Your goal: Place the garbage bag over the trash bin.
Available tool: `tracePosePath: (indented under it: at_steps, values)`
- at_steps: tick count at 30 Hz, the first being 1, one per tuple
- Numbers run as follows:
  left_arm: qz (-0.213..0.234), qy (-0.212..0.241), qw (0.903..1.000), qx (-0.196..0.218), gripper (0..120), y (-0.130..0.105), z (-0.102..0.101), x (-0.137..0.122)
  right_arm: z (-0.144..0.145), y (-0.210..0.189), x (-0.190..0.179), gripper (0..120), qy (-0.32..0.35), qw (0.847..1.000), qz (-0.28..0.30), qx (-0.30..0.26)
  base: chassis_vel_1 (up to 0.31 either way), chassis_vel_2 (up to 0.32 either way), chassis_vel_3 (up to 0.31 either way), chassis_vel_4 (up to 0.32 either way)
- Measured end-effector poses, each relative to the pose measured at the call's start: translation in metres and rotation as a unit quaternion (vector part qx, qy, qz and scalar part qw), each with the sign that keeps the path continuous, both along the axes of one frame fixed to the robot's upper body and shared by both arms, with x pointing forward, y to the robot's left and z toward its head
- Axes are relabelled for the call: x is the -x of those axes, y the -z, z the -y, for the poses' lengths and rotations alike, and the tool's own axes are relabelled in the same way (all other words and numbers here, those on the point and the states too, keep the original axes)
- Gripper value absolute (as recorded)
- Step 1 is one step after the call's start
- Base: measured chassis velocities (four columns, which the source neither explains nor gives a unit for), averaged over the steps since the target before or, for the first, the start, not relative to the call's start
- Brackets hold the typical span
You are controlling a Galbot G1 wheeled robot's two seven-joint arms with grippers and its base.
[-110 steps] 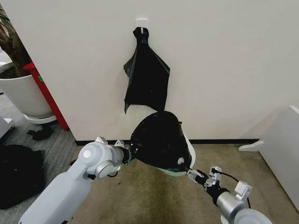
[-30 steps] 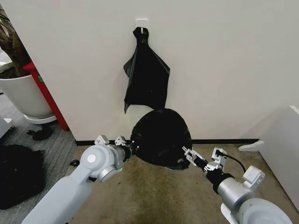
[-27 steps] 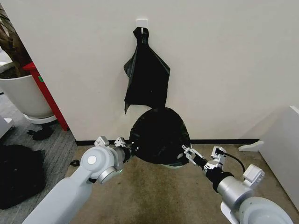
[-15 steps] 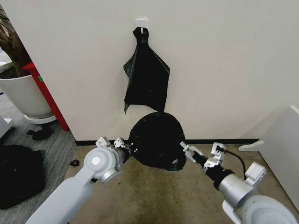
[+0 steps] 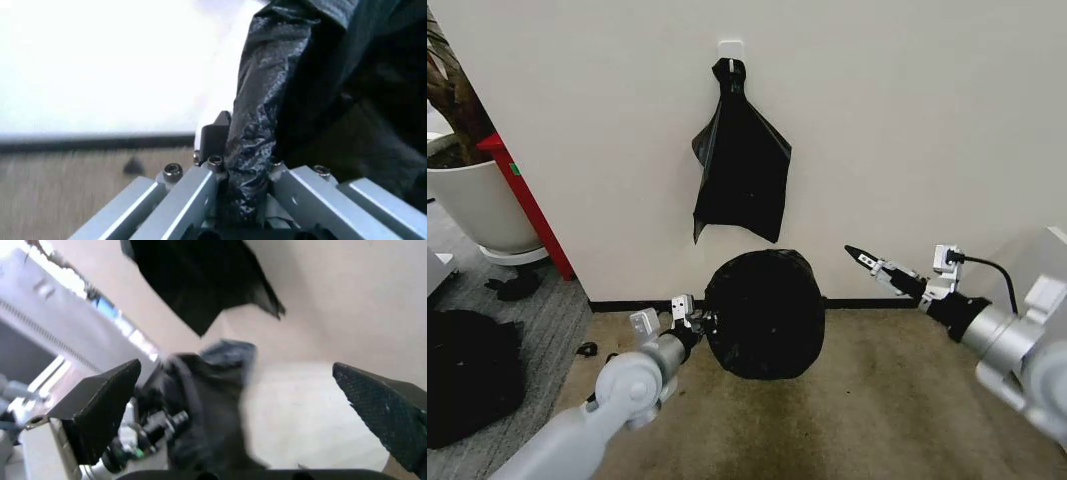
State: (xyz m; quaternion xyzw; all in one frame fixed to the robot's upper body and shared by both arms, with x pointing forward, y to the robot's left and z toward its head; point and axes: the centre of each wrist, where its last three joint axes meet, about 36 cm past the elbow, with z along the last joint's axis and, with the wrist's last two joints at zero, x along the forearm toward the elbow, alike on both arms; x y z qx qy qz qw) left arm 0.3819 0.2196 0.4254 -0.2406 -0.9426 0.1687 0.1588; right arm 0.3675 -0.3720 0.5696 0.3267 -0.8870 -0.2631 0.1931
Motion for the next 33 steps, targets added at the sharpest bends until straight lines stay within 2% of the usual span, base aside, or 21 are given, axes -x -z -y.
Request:
tracePosePath:
  at_steps: [2, 3, 6, 8, 15, 27, 33]
  values:
    - [0.040, 0.024, 0.9989, -0.006, 0, 0.005, -0.004, 0.001, 0.009, 0.009, -0.010, 100, -0.014, 1.000, -0.007, 0.012, 0.000, 0.000, 0.000, 0.000]
    - [0.040, 0.024, 0.9989, -0.006, 0, 0.005, -0.004, 0.001, 0.009, 0.009, -0.010, 100, -0.014, 1.000, -0.007, 0.012, 0.000, 0.000, 0.000, 0.000]
    - [0.082, 0.044, 0.9956, -0.011, 0, 0.006, -0.008, 0.002, 0.016, 0.019, -0.016, 100, -0.022, 0.999, -0.022, 0.023, 0.000, 0.000, 0.000, 0.000]
    - [0.094, 0.049, 0.9943, -0.014, 0, 0.006, -0.009, 0.002, 0.015, 0.023, -0.016, 100, -0.023, 0.999, -0.025, 0.021, 0.000, 0.000, 0.000, 0.000]
    - [0.111, 0.064, 0.9916, -0.018, 0, 0.004, -0.005, 0.004, 0.005, 0.034, -0.010, 100, -0.017, 0.999, -0.037, 0.013, 0.000, 0.000, 0.000, 0.000]
    - [0.121, 0.086, 0.9889, -0.003, 0, -0.011, 0.000, 0.014, 0.013, 0.062, -0.018, 100, 0.018, 0.997, -0.068, 0.029, 0.000, 0.000, 0.000, 0.000]
    - [0.118, 0.084, 0.9895, -0.001, 0, -0.011, -0.002, 0.014, 0.008, 0.054, -0.015, 100, 0.024, 0.998, -0.057, 0.020, 0.000, 0.000, 0.000, 0.000]
